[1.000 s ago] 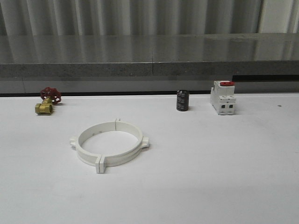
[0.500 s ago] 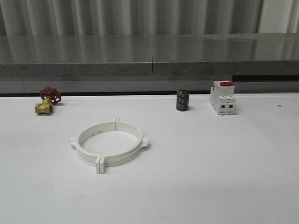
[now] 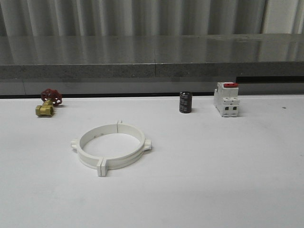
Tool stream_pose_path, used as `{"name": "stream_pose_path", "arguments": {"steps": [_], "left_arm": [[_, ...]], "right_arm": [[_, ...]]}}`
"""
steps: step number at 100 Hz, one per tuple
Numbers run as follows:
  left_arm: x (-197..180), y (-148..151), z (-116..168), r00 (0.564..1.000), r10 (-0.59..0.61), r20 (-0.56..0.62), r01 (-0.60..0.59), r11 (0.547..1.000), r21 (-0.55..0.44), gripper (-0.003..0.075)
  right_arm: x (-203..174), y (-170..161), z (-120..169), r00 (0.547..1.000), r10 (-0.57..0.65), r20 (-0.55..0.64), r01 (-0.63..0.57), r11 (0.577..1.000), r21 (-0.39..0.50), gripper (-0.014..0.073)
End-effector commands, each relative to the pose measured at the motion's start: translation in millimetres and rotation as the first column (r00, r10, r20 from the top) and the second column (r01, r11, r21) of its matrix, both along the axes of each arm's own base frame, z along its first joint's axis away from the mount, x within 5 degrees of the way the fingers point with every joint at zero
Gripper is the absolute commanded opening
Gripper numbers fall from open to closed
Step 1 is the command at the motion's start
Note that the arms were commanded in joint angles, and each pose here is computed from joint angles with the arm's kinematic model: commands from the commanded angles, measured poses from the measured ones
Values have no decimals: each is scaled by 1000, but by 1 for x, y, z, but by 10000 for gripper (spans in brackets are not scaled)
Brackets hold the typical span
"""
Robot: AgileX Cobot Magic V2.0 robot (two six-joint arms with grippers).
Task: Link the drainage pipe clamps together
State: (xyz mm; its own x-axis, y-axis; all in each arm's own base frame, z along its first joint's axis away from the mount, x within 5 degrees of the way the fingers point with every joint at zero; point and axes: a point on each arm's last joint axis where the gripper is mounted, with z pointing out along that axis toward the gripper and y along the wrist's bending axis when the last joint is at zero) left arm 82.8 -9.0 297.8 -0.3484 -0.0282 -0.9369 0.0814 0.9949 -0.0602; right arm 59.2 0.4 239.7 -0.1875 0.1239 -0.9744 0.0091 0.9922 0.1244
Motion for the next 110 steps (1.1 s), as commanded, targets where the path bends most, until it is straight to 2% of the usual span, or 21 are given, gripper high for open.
{"name": "stream_pose_path", "arguments": {"steps": [1,38,110], "left_arm": [[2,1,15,995,18,101,-17,1000,-14,-21],[2,1,15,995,18,101,-17,1000,-14,-21],[2,1,15,995,18,101,-17,1000,-14,-21]], "right_arm": [[-4,0,6,989,-7,150,7,1000,0,-67],[-5,0,-32,967,-7,256,6,1000,3,-67],[-5,0,-32,968,-7,252,6,1000,3,-67]]}}
